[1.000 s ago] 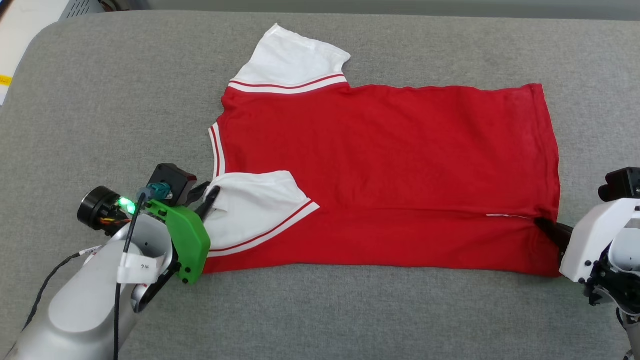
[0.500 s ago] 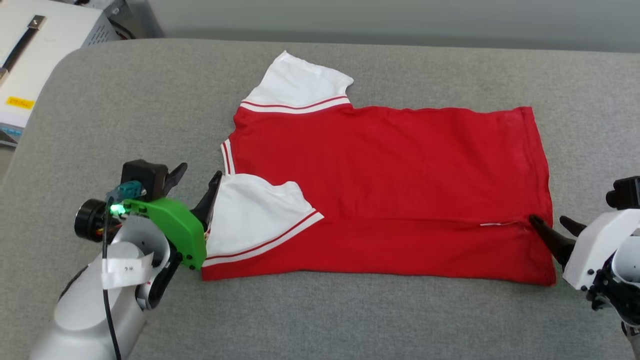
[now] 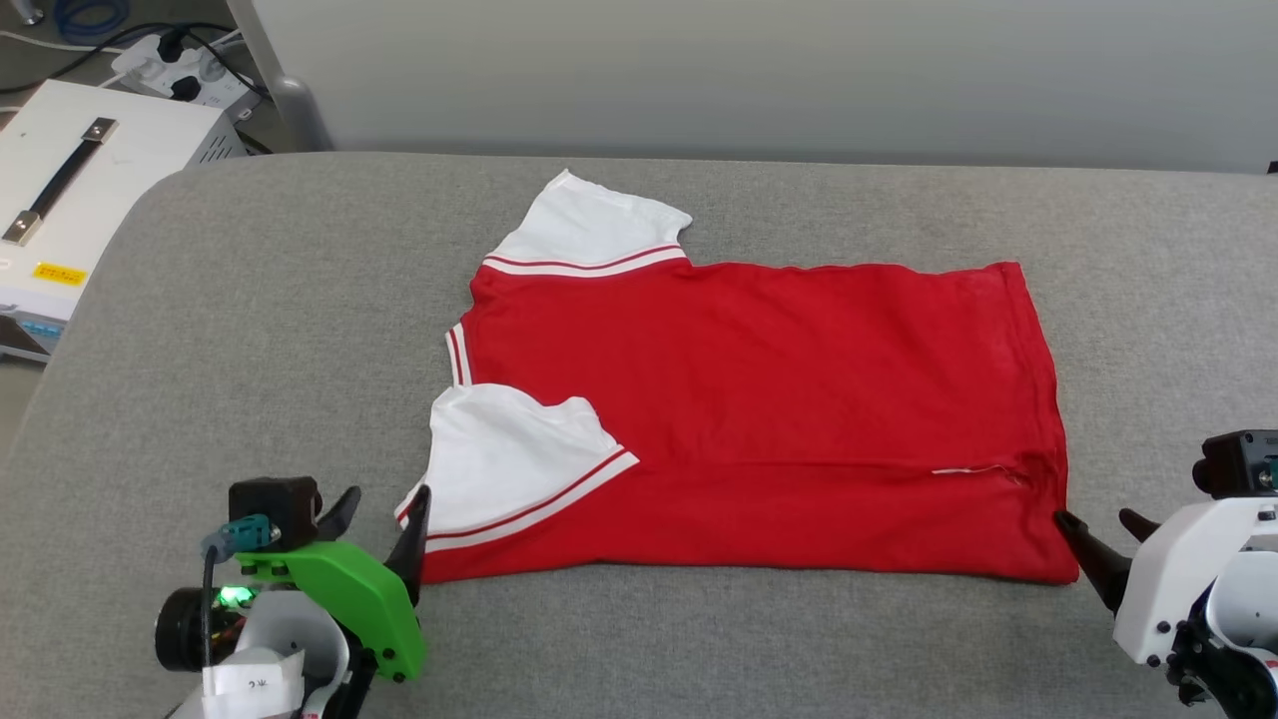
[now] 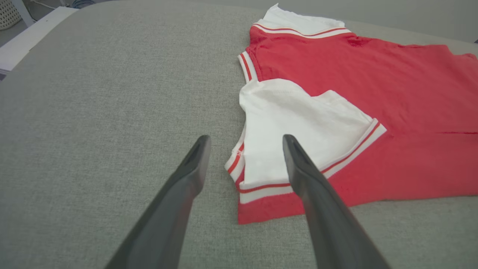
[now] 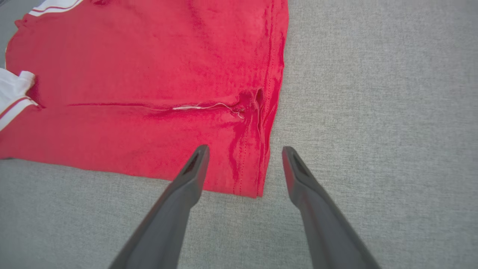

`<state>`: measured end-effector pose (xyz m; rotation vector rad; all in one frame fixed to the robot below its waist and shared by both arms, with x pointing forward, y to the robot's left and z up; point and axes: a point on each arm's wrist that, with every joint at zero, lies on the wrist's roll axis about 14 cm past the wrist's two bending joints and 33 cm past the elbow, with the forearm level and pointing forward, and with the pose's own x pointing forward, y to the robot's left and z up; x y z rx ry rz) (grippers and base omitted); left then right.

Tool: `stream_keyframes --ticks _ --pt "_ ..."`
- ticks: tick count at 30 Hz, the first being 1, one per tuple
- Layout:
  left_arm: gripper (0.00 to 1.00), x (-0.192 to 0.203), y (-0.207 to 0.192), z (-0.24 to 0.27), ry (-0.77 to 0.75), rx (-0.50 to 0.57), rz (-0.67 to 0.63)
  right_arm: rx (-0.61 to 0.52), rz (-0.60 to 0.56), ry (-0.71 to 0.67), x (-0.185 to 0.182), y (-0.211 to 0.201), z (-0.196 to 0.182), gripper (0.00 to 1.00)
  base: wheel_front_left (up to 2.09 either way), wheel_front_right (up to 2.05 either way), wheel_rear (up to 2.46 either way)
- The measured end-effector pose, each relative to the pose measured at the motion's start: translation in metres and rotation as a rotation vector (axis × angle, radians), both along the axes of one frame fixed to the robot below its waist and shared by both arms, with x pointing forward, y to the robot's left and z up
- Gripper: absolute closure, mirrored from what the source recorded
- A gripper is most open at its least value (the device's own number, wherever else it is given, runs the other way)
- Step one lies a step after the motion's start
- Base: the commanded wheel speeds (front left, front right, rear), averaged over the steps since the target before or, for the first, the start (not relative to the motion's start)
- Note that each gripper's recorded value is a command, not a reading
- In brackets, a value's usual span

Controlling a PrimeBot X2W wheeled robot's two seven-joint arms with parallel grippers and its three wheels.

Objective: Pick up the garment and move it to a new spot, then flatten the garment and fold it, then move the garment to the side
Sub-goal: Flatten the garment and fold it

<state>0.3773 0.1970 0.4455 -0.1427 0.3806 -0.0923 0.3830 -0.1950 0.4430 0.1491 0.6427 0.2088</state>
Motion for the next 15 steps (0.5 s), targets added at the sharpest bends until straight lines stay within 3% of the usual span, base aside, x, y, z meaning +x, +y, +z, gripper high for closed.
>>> stream_keyframes --ticks 3,15 --pt "0.00 -0.009 -0.009 -0.010 0.070 -0.026 -0.009 -0.005 0.009 0.015 -0.006 0.007 -0.002 0.00 0.00 0.00 0.00" --pt "0.00 -0.017 -0.004 -0.053 0.249 0.041 0.020 -0.004 0.004 0.051 -0.009 0.014 -0.012 0.00 0.00 0.00 0.00"
